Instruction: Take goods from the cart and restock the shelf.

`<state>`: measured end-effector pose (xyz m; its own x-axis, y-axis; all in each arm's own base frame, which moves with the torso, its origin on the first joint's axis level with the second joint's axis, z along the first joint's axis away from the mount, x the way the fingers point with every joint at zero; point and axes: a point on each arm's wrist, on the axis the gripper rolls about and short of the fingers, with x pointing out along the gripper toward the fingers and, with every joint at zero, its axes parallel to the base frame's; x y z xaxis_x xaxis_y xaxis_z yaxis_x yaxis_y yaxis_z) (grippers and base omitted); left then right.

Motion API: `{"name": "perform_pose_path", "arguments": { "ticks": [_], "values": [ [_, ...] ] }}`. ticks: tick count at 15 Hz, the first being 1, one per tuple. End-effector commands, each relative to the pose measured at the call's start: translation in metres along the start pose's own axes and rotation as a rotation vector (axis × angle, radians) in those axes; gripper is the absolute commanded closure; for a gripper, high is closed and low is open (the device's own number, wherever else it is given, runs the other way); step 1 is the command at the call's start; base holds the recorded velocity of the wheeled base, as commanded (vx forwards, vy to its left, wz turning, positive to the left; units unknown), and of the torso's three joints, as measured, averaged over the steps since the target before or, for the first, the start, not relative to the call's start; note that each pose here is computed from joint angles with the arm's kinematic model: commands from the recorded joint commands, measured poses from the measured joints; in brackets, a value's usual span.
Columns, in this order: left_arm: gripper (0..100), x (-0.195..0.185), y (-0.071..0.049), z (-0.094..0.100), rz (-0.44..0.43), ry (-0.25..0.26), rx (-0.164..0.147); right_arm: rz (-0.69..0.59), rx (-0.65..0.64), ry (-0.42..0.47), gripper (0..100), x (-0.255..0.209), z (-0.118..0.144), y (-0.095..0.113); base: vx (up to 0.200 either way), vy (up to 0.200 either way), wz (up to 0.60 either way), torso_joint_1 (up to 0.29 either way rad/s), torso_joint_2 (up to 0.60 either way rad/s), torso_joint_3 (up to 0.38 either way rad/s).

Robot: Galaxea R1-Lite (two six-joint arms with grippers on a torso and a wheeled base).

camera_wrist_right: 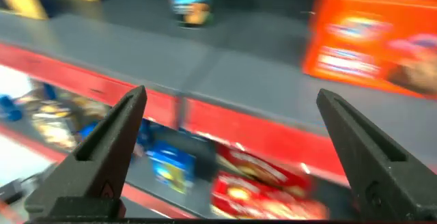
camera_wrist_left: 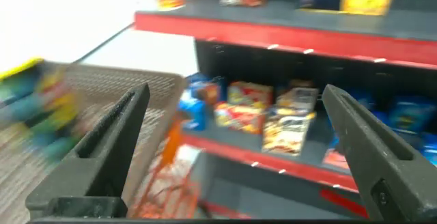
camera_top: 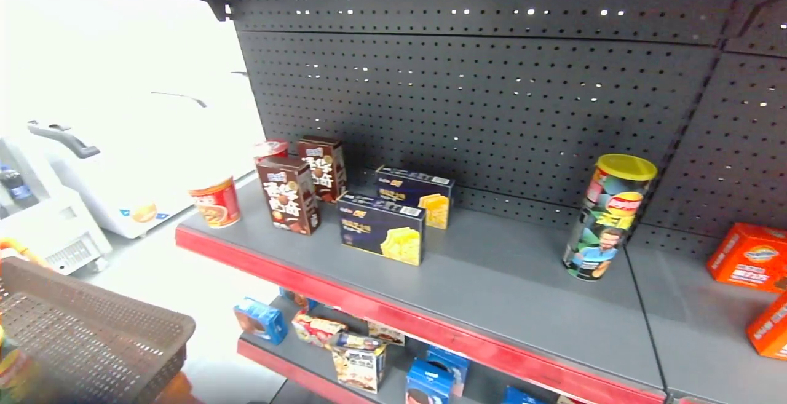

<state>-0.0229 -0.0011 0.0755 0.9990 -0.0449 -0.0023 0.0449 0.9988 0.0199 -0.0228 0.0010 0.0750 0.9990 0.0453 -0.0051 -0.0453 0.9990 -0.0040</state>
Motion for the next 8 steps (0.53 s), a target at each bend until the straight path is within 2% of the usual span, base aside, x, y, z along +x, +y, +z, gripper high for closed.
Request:
{"name": "perform_pose_path", "arguments": {
  "ticks": [1,8],
  "values": [
    [0,0.0001,0.0000,-0.0004,0.000,0.001,0.000,0.002,0.000,-0.001,0,0.0000,0.0000,0.0000,0.000,0.000,0.60,0.007,0.00,-0.002],
    [0,0.0001,0.0000,-0.0004,0.000,0.001,0.001,0.001,0.000,-0.001,0,0.0000,0.0000,0.0000,0.000,0.000,0.60,0.004,0.00,0.002]
  ]
}}
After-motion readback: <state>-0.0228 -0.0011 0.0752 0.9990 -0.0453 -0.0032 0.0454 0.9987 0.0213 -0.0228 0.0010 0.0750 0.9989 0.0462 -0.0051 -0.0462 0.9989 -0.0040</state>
